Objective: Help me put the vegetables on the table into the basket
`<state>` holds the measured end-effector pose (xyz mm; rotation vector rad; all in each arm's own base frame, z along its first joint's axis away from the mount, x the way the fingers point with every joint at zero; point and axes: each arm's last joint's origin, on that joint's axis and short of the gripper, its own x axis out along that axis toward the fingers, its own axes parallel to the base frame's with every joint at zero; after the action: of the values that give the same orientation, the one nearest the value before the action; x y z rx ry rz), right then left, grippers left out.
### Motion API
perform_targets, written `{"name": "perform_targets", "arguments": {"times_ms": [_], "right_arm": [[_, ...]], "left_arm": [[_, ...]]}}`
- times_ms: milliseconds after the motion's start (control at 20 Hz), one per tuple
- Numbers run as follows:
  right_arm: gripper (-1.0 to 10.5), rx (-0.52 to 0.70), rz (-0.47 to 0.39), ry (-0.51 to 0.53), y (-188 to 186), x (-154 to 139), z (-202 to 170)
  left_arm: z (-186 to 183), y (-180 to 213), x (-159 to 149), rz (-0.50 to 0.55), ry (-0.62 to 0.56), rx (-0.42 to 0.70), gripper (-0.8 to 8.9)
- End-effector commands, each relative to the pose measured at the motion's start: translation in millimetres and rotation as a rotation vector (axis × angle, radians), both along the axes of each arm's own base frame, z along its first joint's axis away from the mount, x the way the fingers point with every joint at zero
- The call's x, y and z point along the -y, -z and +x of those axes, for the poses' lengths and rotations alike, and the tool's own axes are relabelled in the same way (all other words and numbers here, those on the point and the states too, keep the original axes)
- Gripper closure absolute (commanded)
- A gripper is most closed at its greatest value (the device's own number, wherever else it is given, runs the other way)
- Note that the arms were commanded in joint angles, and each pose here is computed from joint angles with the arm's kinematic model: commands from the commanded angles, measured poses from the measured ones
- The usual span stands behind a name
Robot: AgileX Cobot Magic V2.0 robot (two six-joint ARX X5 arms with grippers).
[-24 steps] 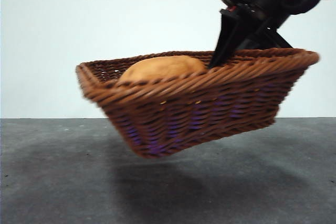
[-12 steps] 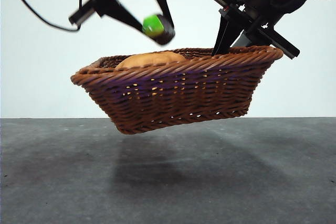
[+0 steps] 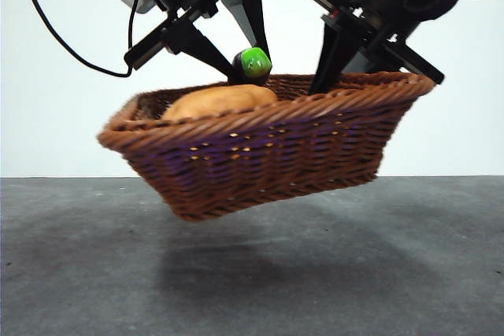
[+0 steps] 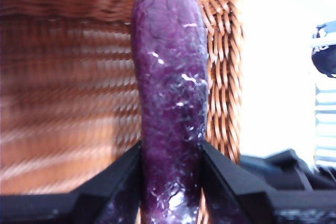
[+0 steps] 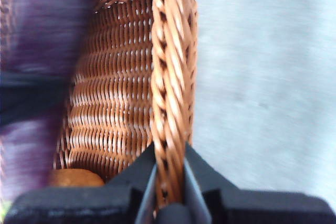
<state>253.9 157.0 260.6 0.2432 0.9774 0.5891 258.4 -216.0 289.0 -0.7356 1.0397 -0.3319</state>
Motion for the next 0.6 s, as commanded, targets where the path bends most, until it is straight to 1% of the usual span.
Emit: {"name": "perform_targets", "arguments": {"times_ms": [50,200,250,300,350,600], "right_arm": [[9.6,0.013,0.010,-0.016,0.7,-3.3,-1.6],[9.6,0.012,-0.016,-0.026,2.1,-2.3,-2.6],[9.6,0.013,-0.019,-0.024,2.2,-2.1,-2.7],[9.6,0.014,-0.017,-0.025,2.0,-2.2,-2.5],[9.6,0.014,-0.017,-0.025,2.1,-2.2,-2.6],[9.6,0.016,-0.021,-0.031,2.2,-2.2,-2.7]], "left_arm": [[2.6,11.4,5.7,0.006,0.014,-0.039,8.20],[3.3,14.5,8.0,0.012,0.018,-0.043,7.99],[3.6,14.5,7.5,0.014,0.020,-0.041,6.61],[3.9,14.5,7.3,0.014,0.019,-0.041,4.95],[3.7,14.7,7.1,0.024,0.030,-0.034,4.62],[3.9,13.6,7.5,0.044,0.076,0.002,4.63]]}}
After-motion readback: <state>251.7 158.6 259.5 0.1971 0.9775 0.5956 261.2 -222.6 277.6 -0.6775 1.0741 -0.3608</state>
